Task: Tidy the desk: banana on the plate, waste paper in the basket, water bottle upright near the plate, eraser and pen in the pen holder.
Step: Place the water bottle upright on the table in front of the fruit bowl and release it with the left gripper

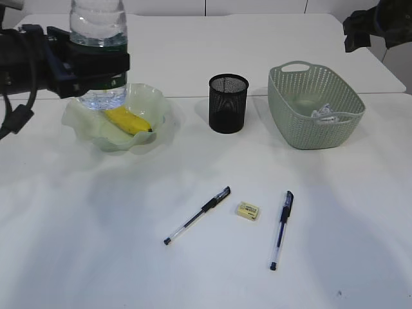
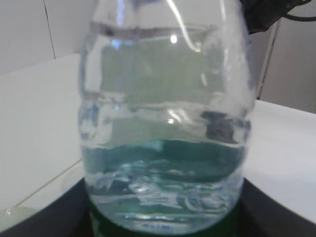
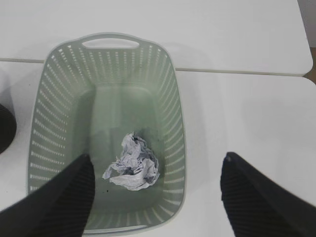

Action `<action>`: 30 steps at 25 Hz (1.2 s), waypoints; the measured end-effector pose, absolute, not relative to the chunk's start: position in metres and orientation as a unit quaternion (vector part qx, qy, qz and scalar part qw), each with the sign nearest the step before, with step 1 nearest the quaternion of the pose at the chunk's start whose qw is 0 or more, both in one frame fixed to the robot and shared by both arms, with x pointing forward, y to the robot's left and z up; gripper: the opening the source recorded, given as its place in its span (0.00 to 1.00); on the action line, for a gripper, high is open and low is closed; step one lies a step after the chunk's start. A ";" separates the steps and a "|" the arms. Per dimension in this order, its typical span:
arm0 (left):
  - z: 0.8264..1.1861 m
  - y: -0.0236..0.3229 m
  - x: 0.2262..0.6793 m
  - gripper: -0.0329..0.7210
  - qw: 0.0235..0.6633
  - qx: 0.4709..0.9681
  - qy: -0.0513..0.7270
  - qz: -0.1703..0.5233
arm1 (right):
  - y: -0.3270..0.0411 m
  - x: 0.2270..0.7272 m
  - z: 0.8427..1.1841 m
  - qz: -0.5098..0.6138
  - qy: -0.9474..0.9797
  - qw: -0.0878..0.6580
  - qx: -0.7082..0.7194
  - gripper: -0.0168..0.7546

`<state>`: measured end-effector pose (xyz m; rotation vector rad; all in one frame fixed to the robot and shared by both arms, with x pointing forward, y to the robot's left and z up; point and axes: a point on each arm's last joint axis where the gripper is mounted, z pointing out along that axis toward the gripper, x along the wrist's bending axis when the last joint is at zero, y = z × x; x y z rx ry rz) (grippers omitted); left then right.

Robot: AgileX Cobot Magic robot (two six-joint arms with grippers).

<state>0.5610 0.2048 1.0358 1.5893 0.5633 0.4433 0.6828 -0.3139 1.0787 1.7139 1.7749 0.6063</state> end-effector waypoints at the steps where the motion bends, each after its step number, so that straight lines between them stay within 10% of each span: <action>1: 1.035 0.209 0.559 0.59 0.653 0.692 0.242 0.191 | -0.314 0.683 1.079 0.228 0.667 0.296 0.644 0.78; 30: 1.003 0.238 0.562 0.59 0.633 0.725 0.211 0.172 | -0.316 0.683 1.079 0.226 0.668 0.302 0.642 0.78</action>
